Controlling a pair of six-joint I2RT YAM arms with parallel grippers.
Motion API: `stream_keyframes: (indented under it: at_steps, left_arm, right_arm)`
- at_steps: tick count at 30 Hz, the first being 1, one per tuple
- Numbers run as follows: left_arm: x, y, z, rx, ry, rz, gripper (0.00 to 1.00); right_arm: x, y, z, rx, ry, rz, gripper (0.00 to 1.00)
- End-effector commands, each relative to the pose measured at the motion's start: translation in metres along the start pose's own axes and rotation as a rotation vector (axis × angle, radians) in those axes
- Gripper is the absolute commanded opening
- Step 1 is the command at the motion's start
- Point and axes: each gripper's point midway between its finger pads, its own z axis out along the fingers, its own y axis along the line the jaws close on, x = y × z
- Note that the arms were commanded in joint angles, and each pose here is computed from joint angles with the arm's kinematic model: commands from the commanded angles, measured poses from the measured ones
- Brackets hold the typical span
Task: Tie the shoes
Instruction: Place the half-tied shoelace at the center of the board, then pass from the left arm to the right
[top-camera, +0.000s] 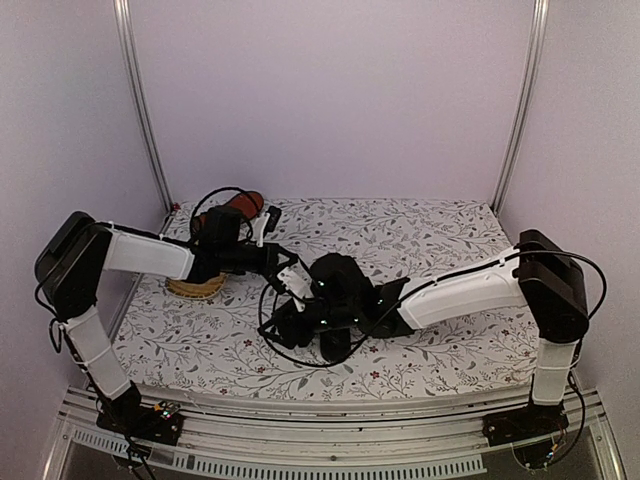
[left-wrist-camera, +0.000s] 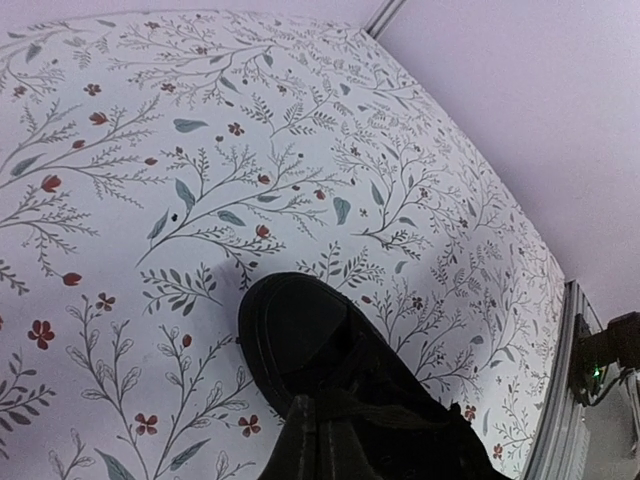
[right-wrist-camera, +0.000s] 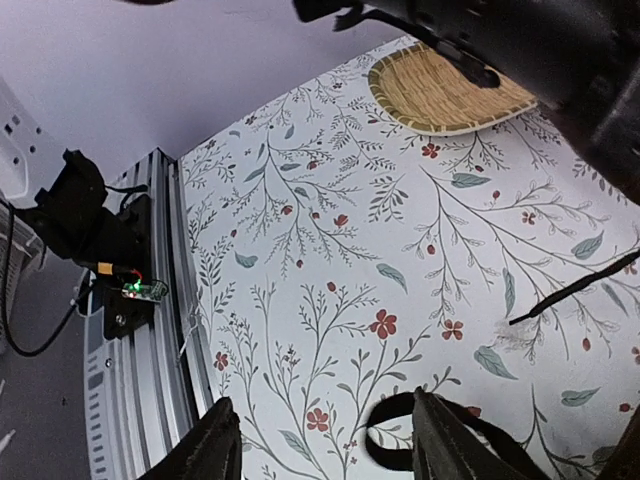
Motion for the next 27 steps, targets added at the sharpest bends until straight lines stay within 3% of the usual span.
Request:
stream_keyframes:
  at_steps: [1,4,6,9,14,18,27]
  left_arm:
    - [-0.009,-0.004,0.003,0.035,0.002,0.044,0.00]
    - [-0.011,-0.005,0.005,0.046,0.002,0.059,0.00]
    - [-0.012,-0.008,0.007,0.059,0.003,0.068,0.00]
    - [-0.015,-0.021,0.007,0.105,-0.004,0.104,0.00]
    - [-0.018,-0.045,0.008,0.171,-0.012,0.183,0.00]
    - [-0.019,-0.058,0.012,0.197,-0.010,0.219,0.00]
    - [-0.020,-0.068,0.021,0.216,0.007,0.239,0.00]
  right_arm:
    - [-0.013,0.007,-0.009,0.047,0.020,-0.127,0.62]
    - [-0.015,0.014,-0.032,0.037,0.030,-0.198,0.71]
    - [-0.011,0.014,-0.047,0.043,0.060,-0.237,0.83]
    - [-0.013,-0.007,-0.075,0.087,0.042,-0.206,0.86]
    - [-0.036,-0.071,-0.108,0.190,-0.056,-0.006,0.82]
    - [-0.044,-0.112,-0.102,0.233,-0.067,0.099,0.75]
    - [-0.070,-0.131,-0.069,0.215,-0.077,0.068,0.63]
